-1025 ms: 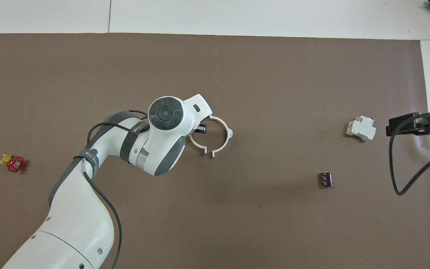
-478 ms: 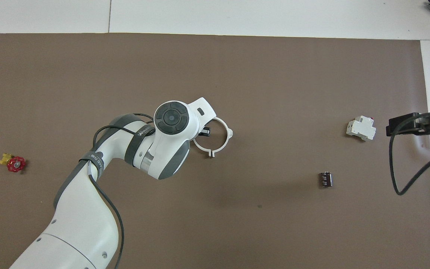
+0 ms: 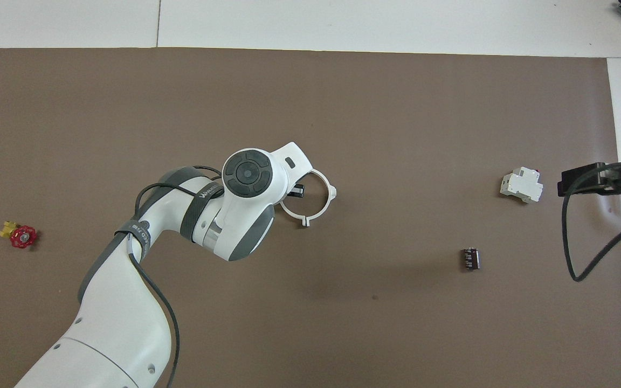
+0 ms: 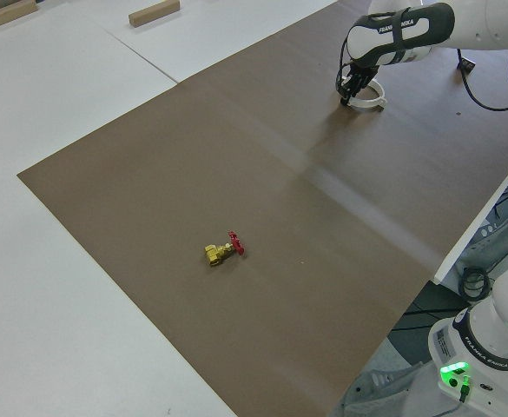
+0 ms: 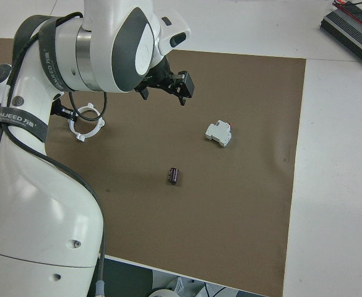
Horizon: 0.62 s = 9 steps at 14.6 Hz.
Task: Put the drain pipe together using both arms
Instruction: 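Press the held half onto the centered half with the left gripper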
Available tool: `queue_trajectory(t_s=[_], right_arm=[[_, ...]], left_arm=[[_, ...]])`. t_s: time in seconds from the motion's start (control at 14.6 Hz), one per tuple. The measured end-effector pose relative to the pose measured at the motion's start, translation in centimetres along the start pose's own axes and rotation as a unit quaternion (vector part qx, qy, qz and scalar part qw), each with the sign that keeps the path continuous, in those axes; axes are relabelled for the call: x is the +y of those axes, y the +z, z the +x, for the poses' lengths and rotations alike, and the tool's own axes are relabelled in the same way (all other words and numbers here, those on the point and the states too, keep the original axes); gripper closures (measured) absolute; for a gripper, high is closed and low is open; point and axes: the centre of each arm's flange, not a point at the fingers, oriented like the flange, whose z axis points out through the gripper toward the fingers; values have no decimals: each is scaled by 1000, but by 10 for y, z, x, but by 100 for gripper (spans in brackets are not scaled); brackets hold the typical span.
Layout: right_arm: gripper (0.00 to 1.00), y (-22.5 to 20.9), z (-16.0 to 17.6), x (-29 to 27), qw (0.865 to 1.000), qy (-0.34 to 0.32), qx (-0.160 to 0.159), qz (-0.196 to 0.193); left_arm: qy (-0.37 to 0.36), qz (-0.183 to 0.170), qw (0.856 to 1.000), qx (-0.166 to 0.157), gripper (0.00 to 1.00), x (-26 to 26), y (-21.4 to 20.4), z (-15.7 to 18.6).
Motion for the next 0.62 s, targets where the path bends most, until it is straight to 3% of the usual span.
queue_trajectory(t_s=[0.62], right_arm=[[0,0,0,0,1000,0,0,0]], left_arm=[[0,-2,1000,4,79,0,1,-1]])
